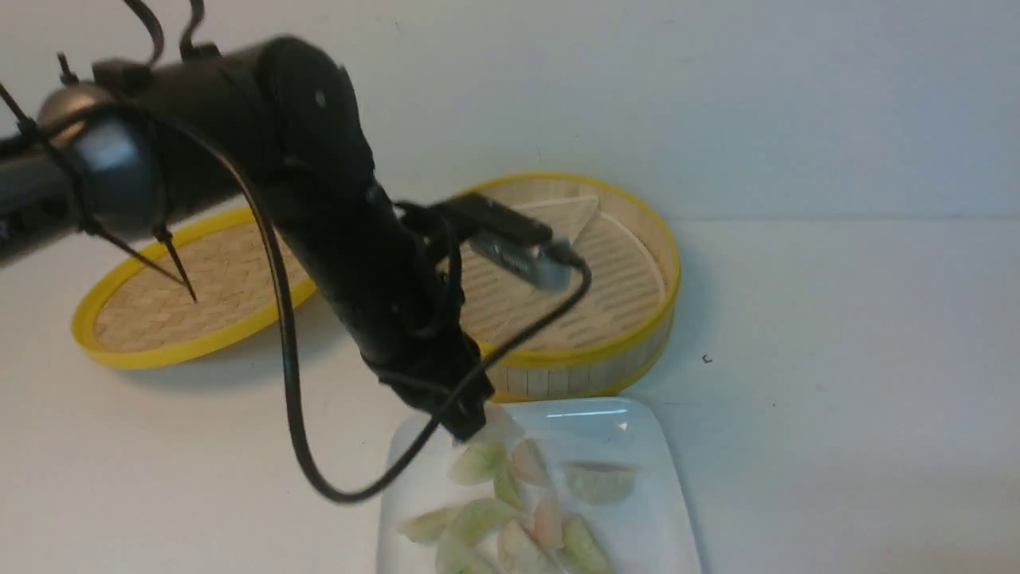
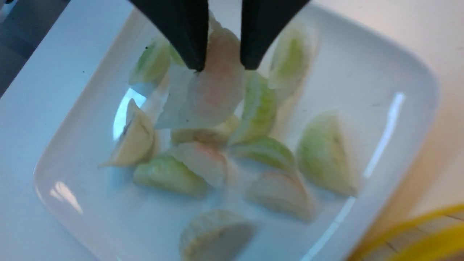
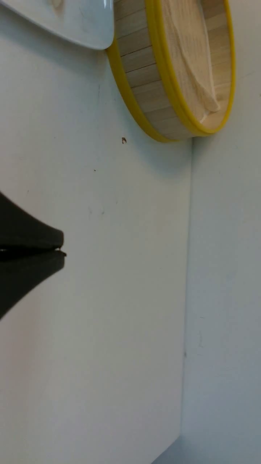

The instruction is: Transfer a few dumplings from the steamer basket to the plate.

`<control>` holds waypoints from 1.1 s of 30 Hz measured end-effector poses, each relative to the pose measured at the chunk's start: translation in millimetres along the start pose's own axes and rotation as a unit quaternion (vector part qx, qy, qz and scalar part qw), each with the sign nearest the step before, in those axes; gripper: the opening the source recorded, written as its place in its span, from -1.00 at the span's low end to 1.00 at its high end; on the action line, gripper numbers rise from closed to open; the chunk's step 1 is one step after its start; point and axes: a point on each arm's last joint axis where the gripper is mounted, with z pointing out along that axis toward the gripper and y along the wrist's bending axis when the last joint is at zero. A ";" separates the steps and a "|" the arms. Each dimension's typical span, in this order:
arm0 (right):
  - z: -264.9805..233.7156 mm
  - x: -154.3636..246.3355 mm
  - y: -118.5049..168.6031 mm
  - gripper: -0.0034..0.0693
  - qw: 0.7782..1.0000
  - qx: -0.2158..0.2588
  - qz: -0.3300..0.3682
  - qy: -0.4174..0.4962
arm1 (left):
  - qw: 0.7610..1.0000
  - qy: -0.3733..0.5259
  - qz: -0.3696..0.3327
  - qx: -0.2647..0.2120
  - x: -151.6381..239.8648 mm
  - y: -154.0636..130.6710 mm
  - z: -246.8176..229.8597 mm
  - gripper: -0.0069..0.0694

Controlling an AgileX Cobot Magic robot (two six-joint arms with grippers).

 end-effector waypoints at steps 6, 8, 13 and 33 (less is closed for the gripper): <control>0.0 0.0 0.0 -0.94 1.000 0.000 0.000 0.000 | 1.000 0.004 0.023 -0.017 -0.4 -9.3 48.6 -0.59; 0.0 0.0 0.0 -0.94 1.000 0.000 0.000 0.000 | 0.999 0.005 0.029 -0.020 -2.8 -11.0 58.9 -0.55; 0.0 0.0 0.0 -0.94 1.000 0.000 0.000 0.000 | 0.999 0.003 0.034 -0.024 -5.3 -12.4 66.4 -0.10; 0.0 0.0 0.0 -0.94 1.000 0.000 0.000 0.000 | 0.987 -0.145 0.015 -0.061 48.2 -90.8 -98.7 -0.82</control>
